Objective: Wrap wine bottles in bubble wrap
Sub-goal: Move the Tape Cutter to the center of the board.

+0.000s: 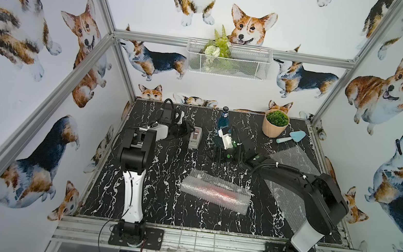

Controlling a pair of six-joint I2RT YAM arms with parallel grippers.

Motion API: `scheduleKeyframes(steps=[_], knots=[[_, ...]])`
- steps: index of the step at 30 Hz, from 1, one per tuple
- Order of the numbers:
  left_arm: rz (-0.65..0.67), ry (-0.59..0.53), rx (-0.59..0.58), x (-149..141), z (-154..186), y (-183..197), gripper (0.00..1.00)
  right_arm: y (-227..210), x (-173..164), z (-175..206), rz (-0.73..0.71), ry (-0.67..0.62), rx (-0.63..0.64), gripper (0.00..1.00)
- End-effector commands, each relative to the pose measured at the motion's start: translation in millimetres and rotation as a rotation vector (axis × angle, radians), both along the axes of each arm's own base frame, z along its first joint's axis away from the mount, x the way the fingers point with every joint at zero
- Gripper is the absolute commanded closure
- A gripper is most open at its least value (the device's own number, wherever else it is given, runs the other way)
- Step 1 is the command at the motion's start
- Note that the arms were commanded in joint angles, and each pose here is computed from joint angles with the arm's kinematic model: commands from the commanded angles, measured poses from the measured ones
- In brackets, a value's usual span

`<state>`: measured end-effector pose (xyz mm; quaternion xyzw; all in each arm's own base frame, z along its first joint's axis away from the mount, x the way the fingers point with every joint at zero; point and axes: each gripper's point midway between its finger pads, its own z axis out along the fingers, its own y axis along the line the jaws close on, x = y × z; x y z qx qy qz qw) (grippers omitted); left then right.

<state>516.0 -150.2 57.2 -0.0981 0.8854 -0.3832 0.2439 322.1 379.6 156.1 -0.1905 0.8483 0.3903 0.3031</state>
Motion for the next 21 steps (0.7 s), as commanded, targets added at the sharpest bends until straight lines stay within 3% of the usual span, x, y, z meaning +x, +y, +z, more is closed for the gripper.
scheduleKeyframes(steps=[1, 7, 21], knots=[[0.015, 0.081, -0.029, -25, -4, -8, 0.69, 2, 1, 2, 0.011, -0.003, 0.0, 0.26], [0.09, 0.138, -0.063, -51, -16, -8, 0.71, 4, 2, -5, -0.014, 0.063, 0.015, 0.28], [0.054, 0.135, -0.005, -81, -4, -20, 0.7, 28, 18, -37, -0.147, 0.377, 0.153, 0.34]])
